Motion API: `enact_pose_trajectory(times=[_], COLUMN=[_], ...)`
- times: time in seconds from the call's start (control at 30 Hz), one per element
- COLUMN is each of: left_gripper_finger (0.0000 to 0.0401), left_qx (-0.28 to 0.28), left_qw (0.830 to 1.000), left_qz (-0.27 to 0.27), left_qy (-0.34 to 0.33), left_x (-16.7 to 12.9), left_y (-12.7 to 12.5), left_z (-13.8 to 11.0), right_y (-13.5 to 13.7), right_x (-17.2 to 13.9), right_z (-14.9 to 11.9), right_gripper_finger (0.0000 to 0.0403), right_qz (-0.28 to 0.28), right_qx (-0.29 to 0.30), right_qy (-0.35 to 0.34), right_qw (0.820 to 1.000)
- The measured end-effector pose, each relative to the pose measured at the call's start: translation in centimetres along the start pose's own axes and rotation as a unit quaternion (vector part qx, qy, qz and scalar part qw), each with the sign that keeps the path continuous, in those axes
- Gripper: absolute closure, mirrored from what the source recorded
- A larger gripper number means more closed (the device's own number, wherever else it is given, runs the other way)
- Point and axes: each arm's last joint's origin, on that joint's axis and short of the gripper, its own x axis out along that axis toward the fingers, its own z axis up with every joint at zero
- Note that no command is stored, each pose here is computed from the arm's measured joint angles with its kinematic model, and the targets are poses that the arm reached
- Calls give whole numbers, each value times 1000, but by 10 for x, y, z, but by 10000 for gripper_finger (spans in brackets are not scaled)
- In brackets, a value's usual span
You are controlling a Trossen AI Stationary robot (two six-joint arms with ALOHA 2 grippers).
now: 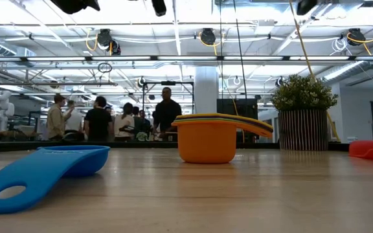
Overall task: Nest measuring cups in basket
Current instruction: Stack the light blue measuring cup on top of the yellow measuring cup
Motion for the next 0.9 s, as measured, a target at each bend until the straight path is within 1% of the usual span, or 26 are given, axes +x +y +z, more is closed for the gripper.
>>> enact_pose_trajectory(times=[0.13, 0.23, 0.3, 0.5, 0.6, 0.7, 0.9], left_gripper_finger=[401, 401, 401, 401, 401, 400, 400], left_qx=[-3, -6, -6, -6, -7, -11, -19], left_qw=[1000, 1000, 1000, 1000, 1000, 999, 999], left_qz=[5, 10, 12, 15, 26, 37, 46], left_qy=[3, 8, 9, 10, 10, 8, -4], left_x=[0, 0, 0, 0, 0, 0, -1], left_y=[-1, 0, 0, 1, 3, 6, 10], left_z=[-4, -6, -7, -7, -7, -5, 4], right_y=[-7, -11, -10, -11, -11, -10, -10], right_x=[24, 35, 38, 39, 39, 38, 38], right_z=[7, 13, 17, 23, 25, 27, 29], right_gripper_finger=[149, 149, 149, 149, 151, 167, 225], right_qz=[21, 41, 55, 56, 61, 62, 62], right_qx=[8, 13, 10, 0, -8, -20, -40], right_qy=[35, 43, 34, 18, 13, 8, 13], right_qw=[999, 998, 998, 998, 998, 998, 997])
